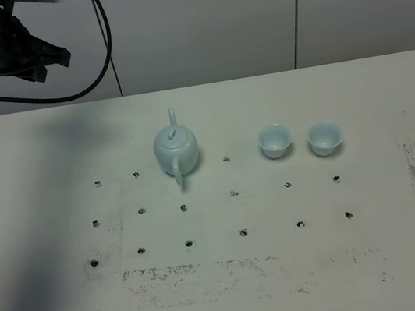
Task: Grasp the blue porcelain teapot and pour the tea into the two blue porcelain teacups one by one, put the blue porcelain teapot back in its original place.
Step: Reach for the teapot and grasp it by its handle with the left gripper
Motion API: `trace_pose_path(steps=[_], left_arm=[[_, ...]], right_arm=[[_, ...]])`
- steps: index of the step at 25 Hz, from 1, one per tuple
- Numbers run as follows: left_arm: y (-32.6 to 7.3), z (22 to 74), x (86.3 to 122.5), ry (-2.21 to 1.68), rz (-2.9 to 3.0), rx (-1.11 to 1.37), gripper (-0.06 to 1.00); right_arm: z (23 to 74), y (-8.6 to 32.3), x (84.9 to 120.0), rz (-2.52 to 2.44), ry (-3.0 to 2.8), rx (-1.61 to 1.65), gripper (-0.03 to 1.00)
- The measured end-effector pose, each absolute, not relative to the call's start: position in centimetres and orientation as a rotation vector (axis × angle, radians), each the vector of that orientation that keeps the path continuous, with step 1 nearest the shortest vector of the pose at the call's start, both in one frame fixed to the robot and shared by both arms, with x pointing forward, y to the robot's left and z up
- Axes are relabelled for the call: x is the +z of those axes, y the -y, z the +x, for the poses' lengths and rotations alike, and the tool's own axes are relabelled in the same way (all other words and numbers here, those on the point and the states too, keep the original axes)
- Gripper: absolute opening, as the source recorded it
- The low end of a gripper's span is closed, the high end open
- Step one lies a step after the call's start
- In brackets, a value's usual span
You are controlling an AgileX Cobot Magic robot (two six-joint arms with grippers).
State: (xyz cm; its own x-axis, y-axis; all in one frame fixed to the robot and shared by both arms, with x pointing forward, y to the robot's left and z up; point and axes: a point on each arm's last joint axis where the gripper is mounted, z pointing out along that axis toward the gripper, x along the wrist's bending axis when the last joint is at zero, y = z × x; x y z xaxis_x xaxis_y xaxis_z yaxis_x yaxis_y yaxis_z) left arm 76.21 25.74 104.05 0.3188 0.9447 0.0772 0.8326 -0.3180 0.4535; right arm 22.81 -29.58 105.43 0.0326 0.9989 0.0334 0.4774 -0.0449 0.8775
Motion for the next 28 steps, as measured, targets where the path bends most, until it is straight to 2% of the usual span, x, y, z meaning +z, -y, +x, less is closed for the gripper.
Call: trace_pose_path(steps=[14,20,28], left_arm=[[-19.8,72.3,105.7,-1.417,2.363,0.457,0.13],[-16.9,68.1,106.9,-1.279,2.365,0.531,0.13],[-15.5,61.9,106.1,-1.223,2.287,0.555,0.13]], right_arm=[[22.8,29.6,105.4,1.609,-1.528,0.943,0.33],[22.8,29.6,105.4,1.609,-1.528,0.943,0.31],[22.8,29.6,105.4,1.609,-1.528,0.943,0.27]])
